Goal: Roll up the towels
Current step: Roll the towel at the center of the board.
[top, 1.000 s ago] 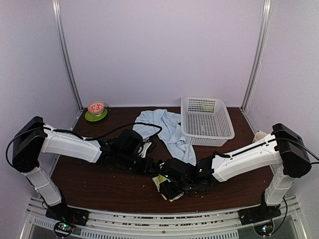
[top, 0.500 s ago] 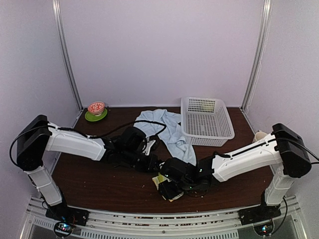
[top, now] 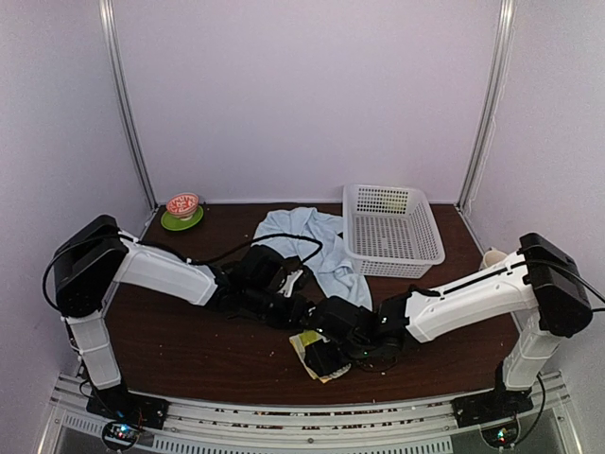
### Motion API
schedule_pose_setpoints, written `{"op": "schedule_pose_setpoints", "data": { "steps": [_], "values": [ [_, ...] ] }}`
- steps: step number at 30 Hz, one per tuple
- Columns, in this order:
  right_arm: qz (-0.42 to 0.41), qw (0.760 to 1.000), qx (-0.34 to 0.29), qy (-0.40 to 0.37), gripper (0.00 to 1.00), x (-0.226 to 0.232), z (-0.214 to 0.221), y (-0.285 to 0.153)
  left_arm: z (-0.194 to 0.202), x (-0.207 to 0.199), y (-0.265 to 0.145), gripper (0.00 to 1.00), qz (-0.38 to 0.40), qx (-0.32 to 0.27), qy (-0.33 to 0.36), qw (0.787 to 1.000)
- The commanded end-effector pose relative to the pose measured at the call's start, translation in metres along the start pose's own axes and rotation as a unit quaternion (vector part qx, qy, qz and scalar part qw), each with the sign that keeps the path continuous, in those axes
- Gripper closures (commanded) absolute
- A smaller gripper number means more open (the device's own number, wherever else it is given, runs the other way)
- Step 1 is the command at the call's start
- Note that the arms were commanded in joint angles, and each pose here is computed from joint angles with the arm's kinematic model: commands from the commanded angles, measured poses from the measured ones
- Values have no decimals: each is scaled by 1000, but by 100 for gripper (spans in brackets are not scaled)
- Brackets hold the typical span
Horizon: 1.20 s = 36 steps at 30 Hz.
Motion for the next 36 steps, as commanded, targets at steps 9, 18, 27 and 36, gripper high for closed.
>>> {"op": "schedule_pose_setpoints", "data": {
  "steps": [9,18,27,36],
  "values": [
    [-30,999,7,-37,44,11,4,5,5,1,-10,100,1,-18,1,1000],
    [-35,998,11,-43,42,15,2,4,9,14,0,100,-11,-2,-10,1000],
    [-40,998,-19,-41,31,18,-15,-19,23,49,3,100,-50,13,-30,998],
    [-20,998,-51,-27,30,10,-27,-46,27,59,7,100,-64,19,-35,997]
  ]
}}
Point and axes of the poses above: each gripper's point midway between its finger pads, its own y axis out along the fingers, its own x axis along the line the jaws close on, z = x × y, the point moved 6 cm from there along -y, back along the fingers, and after that the axes turned 13 degrees about -y, right-handed, at the moved point
